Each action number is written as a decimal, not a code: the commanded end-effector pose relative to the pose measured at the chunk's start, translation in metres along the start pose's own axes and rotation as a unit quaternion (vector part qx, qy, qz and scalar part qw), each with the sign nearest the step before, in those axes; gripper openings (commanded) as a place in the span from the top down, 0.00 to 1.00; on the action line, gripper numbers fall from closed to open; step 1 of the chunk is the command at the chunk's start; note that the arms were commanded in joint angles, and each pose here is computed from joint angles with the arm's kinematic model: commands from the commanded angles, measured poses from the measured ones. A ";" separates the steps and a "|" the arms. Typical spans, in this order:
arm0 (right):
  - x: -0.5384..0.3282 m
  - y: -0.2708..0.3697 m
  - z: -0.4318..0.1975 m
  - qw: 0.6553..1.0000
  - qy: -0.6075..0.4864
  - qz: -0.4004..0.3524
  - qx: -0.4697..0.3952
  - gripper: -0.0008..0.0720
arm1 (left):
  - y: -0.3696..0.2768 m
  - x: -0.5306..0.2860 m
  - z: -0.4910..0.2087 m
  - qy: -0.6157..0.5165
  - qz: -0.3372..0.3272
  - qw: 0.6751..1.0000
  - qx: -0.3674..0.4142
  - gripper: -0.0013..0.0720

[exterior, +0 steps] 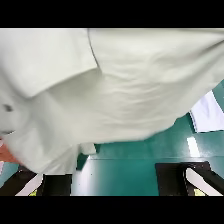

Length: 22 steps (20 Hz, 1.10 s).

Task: Fold the shirts.

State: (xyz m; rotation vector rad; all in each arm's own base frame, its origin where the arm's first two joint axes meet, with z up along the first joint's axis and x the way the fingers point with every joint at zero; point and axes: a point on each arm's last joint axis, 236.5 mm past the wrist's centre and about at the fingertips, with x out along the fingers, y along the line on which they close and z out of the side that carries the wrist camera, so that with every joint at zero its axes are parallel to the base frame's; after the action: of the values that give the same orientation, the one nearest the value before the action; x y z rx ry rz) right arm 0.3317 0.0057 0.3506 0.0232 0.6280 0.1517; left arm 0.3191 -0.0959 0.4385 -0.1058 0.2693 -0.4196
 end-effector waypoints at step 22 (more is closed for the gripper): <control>0.284 -0.047 -0.234 0.925 0.375 0.015 0.059 0.97 | 0.131 0.211 -0.405 0.486 -0.011 0.851 -0.198 0.95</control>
State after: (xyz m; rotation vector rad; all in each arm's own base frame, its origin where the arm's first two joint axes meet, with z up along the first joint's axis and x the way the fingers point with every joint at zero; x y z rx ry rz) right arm 0.4467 -0.0063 0.0130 0.0827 1.3724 0.1554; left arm 0.4645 -0.0761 0.0016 -0.3047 1.2785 -0.3806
